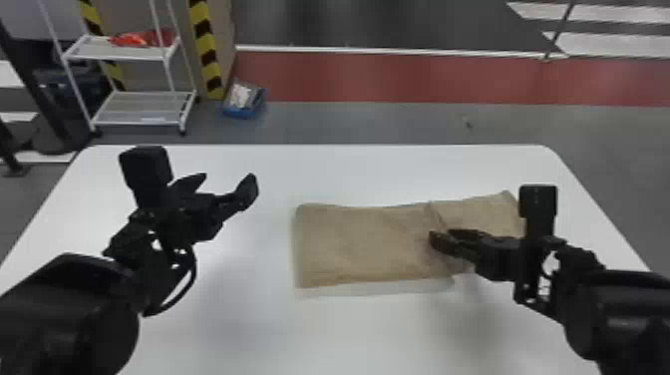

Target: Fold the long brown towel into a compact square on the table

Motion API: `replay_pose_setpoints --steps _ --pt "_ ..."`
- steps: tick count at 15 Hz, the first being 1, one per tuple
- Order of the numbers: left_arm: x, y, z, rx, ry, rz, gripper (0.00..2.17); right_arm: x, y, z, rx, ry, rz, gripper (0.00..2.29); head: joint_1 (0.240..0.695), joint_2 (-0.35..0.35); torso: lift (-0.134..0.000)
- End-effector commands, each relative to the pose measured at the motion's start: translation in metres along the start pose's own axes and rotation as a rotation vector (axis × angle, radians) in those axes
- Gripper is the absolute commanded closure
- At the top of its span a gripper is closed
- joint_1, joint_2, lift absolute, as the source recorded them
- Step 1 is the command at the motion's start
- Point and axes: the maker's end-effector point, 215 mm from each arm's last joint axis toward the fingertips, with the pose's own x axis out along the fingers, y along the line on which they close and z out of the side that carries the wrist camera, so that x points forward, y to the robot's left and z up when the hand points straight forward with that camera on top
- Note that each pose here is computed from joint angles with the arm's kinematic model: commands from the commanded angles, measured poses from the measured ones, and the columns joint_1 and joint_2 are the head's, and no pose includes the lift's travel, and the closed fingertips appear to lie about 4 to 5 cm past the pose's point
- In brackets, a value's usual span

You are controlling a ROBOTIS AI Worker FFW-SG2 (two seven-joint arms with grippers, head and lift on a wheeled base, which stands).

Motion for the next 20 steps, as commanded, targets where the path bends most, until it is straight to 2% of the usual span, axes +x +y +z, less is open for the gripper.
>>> replay_pose_setpoints --steps 1,6,7,12,14,16,17,20 --pt "0.0 -0.003 -0.002 0.001 0.004 -0.004 0.15 0.0 0.001 0.0 0.0 0.001 0.001 0.59 0.695 -0.054 -0.128" --pt "0.0 -0.005 -0.003 0.001 0.005 -0.007 0.15 0.0 0.001 0.001 0.004 -0.001 0.004 0.69 0.695 -0.056 -0.128" --pt "0.0 -0.006 -0.003 0.002 0.004 -0.008 0.15 0.0 0.002 0.001 0.01 0.001 0.008 0.8 0.695 -0.057 -0.128" --pt "-0.001 -0.005 -0.001 0.003 0.002 -0.007 0.15 0.0 0.004 0.001 0.008 0.004 0.009 0.83 0.695 -0.06 -0.128" --pt "-0.001 -0.006 -0.001 0.003 0.002 -0.008 0.15 -0.001 0.008 0.004 0.0 0.004 0.012 1.01 0.695 -0.058 -0.128" --pt "-0.002 -0.005 -0.003 0.002 0.004 -0.007 0.16 -0.001 0.009 0.003 -0.001 0.011 0.014 1.03 0.695 -0.055 -0.128" --pt "-0.002 -0.003 -0.002 0.0 0.003 -0.003 0.16 -0.001 0.011 0.004 -0.002 0.012 0.016 1.19 0.695 -0.054 -0.128" --pt "-0.002 -0.002 -0.001 -0.002 0.001 -0.003 0.16 -0.003 0.022 0.02 -0.026 -0.014 0.03 1.23 0.695 -0.048 -0.128"
